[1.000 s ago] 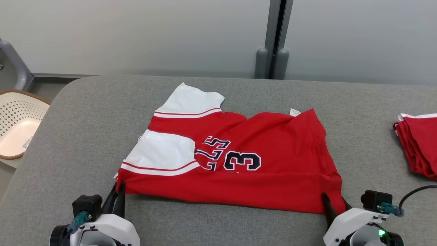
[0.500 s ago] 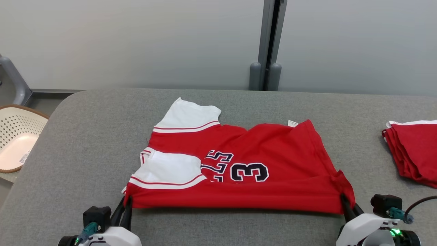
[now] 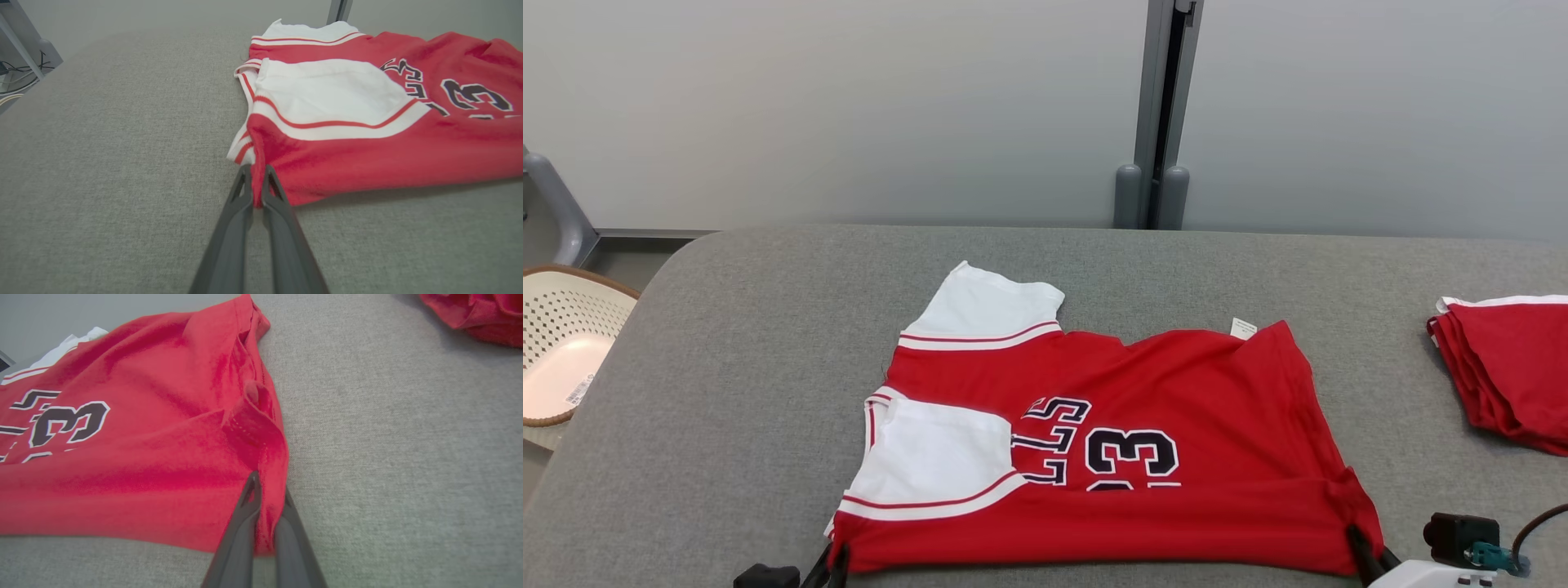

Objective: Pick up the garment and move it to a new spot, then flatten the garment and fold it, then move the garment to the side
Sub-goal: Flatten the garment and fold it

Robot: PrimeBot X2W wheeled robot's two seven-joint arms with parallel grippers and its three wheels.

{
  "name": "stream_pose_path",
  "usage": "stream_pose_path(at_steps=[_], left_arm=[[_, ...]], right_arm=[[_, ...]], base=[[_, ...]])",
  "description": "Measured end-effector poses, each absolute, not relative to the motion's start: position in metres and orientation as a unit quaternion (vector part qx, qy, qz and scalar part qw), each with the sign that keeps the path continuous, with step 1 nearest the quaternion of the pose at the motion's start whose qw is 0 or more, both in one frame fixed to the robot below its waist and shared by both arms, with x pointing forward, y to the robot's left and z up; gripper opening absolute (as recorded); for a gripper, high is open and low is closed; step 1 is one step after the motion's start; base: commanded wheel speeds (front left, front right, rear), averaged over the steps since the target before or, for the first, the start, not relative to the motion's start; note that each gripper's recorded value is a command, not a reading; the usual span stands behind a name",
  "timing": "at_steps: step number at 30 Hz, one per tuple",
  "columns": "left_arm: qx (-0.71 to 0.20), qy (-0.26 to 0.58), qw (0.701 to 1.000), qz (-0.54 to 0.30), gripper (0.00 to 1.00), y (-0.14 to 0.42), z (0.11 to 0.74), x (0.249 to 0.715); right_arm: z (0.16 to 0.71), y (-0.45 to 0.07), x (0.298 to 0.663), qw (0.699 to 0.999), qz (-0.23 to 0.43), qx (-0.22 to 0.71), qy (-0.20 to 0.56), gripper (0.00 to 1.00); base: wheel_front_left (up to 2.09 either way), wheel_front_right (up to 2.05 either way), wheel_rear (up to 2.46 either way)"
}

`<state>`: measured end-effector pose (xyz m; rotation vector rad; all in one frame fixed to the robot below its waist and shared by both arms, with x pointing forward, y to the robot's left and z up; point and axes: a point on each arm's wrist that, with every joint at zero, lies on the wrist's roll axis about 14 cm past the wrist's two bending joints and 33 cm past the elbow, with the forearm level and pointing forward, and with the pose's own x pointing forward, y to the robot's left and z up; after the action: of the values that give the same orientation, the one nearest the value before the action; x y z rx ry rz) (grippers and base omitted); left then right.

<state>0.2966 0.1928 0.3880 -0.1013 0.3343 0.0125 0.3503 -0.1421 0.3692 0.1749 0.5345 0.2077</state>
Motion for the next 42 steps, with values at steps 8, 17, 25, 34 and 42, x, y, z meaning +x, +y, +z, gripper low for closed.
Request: stream_pose_path(at_steps=[8, 17, 25, 34, 42], left_arm=[[-0.051, 0.172, 0.984, 0.006, 0.00, 0.192, 0.390, 0.290], [-0.045, 0.162, 0.986, 0.004, 0.00, 0.193, 0.397, 0.291], [-0.043, 0.179, 0.983, -0.001, 1.00, 0.190, 0.392, 0.290], [-0.059, 0.049, 0.997, 0.030, 1.00, 0.209, 0.456, 0.336], [-0.041, 0.033, 0.998, -0.020, 1.00, 0.198, 0.477, 0.400]], right_arm=[[0.375, -0.143, 0.339, 0.952, 0.106, 0.097, 0.272, 0.00], [0.386, -0.146, 0.327, 0.949, 0.111, 0.102, 0.278, 0.00], [0.399, -0.146, 0.326, 0.952, 0.113, 0.109, 0.263, 1.00], [0.445, -0.147, 0.359, 0.981, 0.116, 0.082, 0.132, 1.00], [0.466, -0.140, 0.403, 0.985, 0.141, 0.033, 0.090, 1.00]], base=[[0.00, 0.00, 0.00], [0.00, 0.00, 0.00], [0.00, 0.00, 0.00], [0.00, 0.00, 0.00], [0.00, 0.00, 0.00]])
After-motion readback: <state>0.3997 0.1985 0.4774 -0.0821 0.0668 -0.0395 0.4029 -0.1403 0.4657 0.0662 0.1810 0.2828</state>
